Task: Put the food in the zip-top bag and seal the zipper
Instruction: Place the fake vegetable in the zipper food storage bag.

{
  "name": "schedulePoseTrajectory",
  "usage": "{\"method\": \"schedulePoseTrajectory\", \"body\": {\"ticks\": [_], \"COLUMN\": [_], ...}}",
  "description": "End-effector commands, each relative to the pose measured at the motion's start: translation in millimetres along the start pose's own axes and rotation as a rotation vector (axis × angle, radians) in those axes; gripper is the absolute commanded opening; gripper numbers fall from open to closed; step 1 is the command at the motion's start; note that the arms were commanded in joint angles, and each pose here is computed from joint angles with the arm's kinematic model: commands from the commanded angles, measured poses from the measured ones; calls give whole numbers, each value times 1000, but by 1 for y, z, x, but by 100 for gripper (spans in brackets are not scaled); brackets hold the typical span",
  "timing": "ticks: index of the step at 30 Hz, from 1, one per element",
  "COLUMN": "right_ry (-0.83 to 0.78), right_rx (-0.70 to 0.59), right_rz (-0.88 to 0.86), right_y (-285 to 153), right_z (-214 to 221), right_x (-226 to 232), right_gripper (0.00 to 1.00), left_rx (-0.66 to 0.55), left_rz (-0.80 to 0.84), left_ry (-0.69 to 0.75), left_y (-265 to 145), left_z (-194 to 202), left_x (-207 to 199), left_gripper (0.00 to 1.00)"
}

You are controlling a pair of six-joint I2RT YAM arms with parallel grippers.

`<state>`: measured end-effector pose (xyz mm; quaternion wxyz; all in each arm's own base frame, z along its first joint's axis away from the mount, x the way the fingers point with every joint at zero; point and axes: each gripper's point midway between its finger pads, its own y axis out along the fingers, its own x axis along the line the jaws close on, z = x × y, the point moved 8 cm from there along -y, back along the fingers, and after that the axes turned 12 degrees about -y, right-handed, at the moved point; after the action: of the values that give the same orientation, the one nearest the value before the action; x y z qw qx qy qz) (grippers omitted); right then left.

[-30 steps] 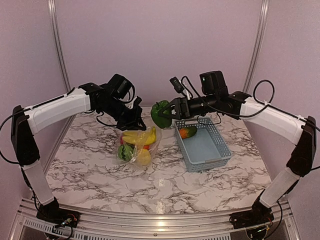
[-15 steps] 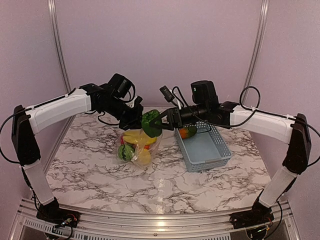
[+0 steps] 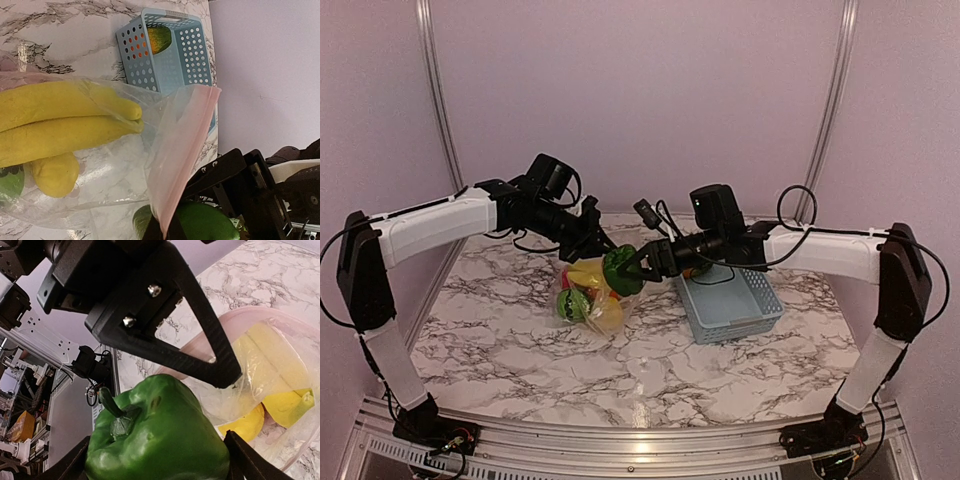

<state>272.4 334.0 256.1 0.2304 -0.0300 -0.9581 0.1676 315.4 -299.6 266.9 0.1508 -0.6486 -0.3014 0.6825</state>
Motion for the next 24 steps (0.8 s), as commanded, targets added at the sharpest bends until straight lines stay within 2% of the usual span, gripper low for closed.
{"method": "schedulePoseTrajectory", "body": {"ticks": [1, 3, 4, 14, 16, 19, 24], "right_ry": [-35, -39, -40, -76, -85, -51, 38], "right_rx": [-16, -17, -20, -55, -75, -25, 71], "right_rz": [38, 40, 41, 102, 173, 369, 518], "right_y": [0, -3, -4, -30, -41, -54, -57], "right_z": [-7, -9, -12, -50, -57, -58, -32], "right_x": [-1, 2, 4, 28, 33, 23, 6], "right_gripper": [87, 96, 97, 99, 99, 98, 98], "left_rx": [-23, -26, -27, -26, -23, -25, -23], "left_rz": [55, 55, 54, 54, 56, 58, 57], "left_ry": [14, 10, 10, 3, 2, 2, 0], "left_y": [-17, -18, -19, -20, -20, -21, -20], "left_z": [0, -2, -2, -5, -6, -8, -9], "left_x": [-10, -9, -8, -2, -1, -1, 1], "left_gripper": [0, 0, 0, 0, 0, 0, 0]}}
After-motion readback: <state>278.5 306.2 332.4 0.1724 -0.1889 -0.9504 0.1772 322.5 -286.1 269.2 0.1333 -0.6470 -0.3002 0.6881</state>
